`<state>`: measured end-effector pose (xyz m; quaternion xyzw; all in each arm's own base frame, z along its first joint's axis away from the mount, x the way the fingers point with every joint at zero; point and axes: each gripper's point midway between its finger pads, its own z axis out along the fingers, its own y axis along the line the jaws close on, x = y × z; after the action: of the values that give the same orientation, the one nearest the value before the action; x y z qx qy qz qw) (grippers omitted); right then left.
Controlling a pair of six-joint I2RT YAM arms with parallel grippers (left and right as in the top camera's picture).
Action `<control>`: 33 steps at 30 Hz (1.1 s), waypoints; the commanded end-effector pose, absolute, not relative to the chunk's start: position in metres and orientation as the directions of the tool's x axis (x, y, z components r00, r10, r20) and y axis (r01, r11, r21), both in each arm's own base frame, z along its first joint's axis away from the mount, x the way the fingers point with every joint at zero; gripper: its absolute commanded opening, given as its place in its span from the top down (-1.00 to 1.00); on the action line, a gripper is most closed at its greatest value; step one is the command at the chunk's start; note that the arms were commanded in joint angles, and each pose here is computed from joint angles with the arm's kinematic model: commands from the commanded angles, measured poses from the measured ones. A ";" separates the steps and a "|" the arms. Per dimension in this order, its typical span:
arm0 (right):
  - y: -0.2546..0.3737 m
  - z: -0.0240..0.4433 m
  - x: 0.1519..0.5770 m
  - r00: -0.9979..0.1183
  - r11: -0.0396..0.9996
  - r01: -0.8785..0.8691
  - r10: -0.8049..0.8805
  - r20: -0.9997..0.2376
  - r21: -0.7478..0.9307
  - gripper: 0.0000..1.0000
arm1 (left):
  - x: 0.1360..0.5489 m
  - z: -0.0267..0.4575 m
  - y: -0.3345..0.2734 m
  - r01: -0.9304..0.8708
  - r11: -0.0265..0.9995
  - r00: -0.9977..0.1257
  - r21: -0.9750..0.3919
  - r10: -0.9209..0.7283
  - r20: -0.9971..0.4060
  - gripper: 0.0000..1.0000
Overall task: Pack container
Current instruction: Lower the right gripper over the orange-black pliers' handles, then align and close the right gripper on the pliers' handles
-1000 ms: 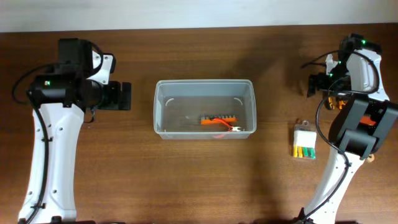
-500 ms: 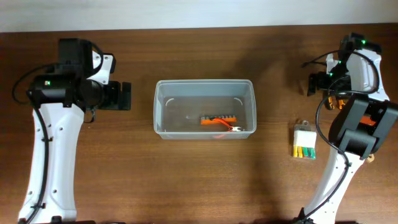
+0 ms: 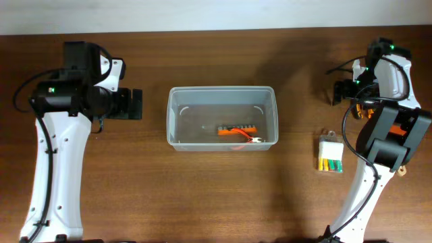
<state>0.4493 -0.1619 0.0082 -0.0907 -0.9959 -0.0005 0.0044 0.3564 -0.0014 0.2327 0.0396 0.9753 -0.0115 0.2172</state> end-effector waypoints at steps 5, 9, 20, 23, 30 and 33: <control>-0.160 0.001 0.447 -0.979 0.979 0.205 0.205 0.023 0.012 -0.97 | 0.359 0.239 0.000 0.080 0.997 -0.895 0.001 0.072 -0.440 -0.98; -0.161 0.001 0.448 -0.979 0.979 0.205 0.205 0.022 0.011 -0.97 | 0.359 0.239 0.000 0.080 0.997 -0.895 0.000 0.072 -0.440 -0.98; -0.160 0.001 0.444 -0.973 0.973 0.230 0.229 0.036 0.012 -0.97 | 0.359 0.239 0.000 0.080 0.997 -0.895 0.000 0.072 -0.440 -0.99; -0.160 0.001 0.446 -0.973 0.973 0.231 0.230 0.029 0.011 -0.97 | 0.359 0.239 0.000 0.080 0.997 -0.895 0.000 0.072 -0.440 -0.98; -0.162 0.001 0.449 -0.974 0.974 0.228 0.228 0.015 0.009 -0.90 | 0.359 0.239 0.000 0.080 0.997 -0.895 0.000 0.072 -0.440 -0.98; -0.163 0.001 0.451 -0.974 0.974 0.228 0.228 0.005 0.009 -0.86 | 0.359 0.239 0.000 0.080 0.997 -0.895 0.000 0.072 -0.440 -0.99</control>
<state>0.4520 -0.1628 0.0081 -0.1089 -0.9941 0.0008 -0.0012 0.3564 -0.0014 0.2327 0.0396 0.9753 -0.0115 0.2172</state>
